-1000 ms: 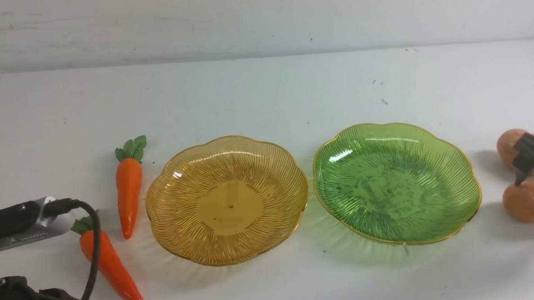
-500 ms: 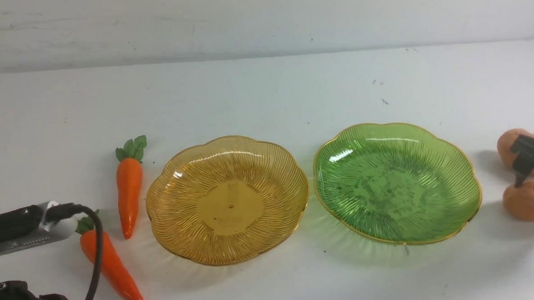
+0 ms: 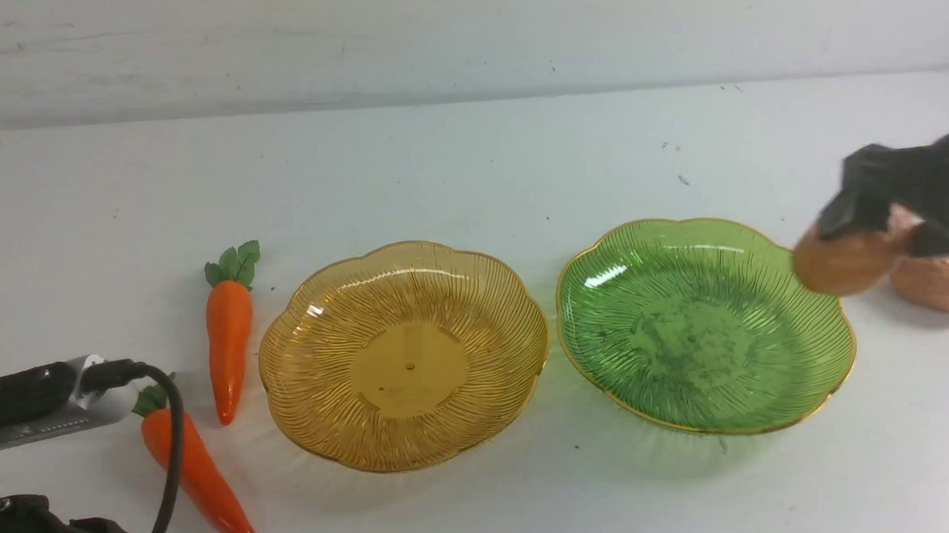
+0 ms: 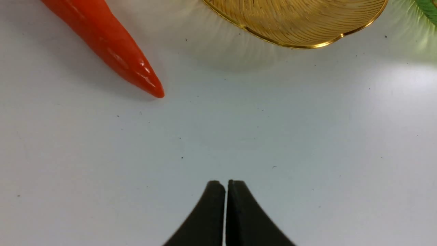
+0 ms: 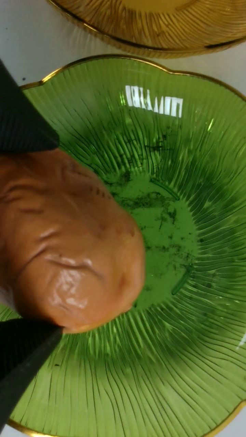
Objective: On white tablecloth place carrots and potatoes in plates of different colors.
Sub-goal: 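Put the potato onto the plate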
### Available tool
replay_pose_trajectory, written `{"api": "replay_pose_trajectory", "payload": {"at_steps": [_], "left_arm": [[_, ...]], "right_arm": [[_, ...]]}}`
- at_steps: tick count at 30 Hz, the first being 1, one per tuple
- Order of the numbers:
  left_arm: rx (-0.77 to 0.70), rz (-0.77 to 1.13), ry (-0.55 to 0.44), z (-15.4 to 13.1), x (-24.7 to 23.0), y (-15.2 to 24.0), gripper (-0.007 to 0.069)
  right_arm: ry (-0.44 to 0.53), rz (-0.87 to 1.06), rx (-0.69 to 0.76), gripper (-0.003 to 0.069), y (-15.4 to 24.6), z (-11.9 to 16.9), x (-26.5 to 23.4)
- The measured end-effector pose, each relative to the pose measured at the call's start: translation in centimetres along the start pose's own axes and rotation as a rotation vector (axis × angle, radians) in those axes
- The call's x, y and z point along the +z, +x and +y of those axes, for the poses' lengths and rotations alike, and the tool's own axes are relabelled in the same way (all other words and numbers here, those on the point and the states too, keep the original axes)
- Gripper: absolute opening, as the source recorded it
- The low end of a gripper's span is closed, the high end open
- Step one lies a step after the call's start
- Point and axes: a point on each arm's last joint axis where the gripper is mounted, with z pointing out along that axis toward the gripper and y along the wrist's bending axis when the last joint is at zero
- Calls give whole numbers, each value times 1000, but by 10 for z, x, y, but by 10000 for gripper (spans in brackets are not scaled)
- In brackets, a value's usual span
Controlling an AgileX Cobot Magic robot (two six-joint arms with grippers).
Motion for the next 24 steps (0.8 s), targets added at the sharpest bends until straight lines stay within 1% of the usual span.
{"api": "replay_pose_trajectory", "payload": {"at_steps": [1,3,5,7,9,10,11,12,13,15,16,17,19,20,21,22,23,24], "left_arm": [[0,-4,0,0,0,0,-3],[0,-5,0,0,0,0,-3],[0,-6,0,0,0,-1,-3],[0,-6,0,0,0,-1,-3],[0,-6,0,0,0,-1,-3],[0,-6,0,0,0,-1,-3],[0,-6,0,0,0,-1,-3],[0,-6,0,0,0,-1,-3],[0,-7,0,0,0,-1,-3],[0,-7,0,0,0,-1,-3],[0,-8,0,0,0,-1,-3],[0,-9,0,0,0,-1,-3],[0,-9,0,0,0,-1,-3],[0,-10,0,0,0,-1,-3],[0,-10,0,0,0,-1,-3],[0,-10,0,0,0,-1,-3],[0,-10,0,0,0,-1,-3],[0,-10,0,0,0,-1,-3]], "right_arm": [[3,-3,-7,580,0,1,1],[15,0,-23,634,0,-1,2],[35,19,-59,673,-2,-2,-2],[67,48,-109,687,-8,-2,-10],[108,53,-158,682,-16,-3,-20],[135,57,-184,657,-22,-5,-27],[170,55,-194,610,-27,-9,-33],[202,52,-180,526,-31,-16,-38],[227,44,-153,465,-35,-25,-41],[288,34,-8,264,-40,-52,-44],[310,27,90,122,-40,-71,-43],[320,17,174,66,-40,-87,-41],[318,-8,289,10,-40,-114,-37],[317,-11,306,6,-39,-125,-34],[327,-3,288,15,-38,-134,-33],[334,18,234,42,-37,-141,-29],[344,36,196,71,-36,-145,-25],[357,57,154,116,-35,-149,-21]]}}
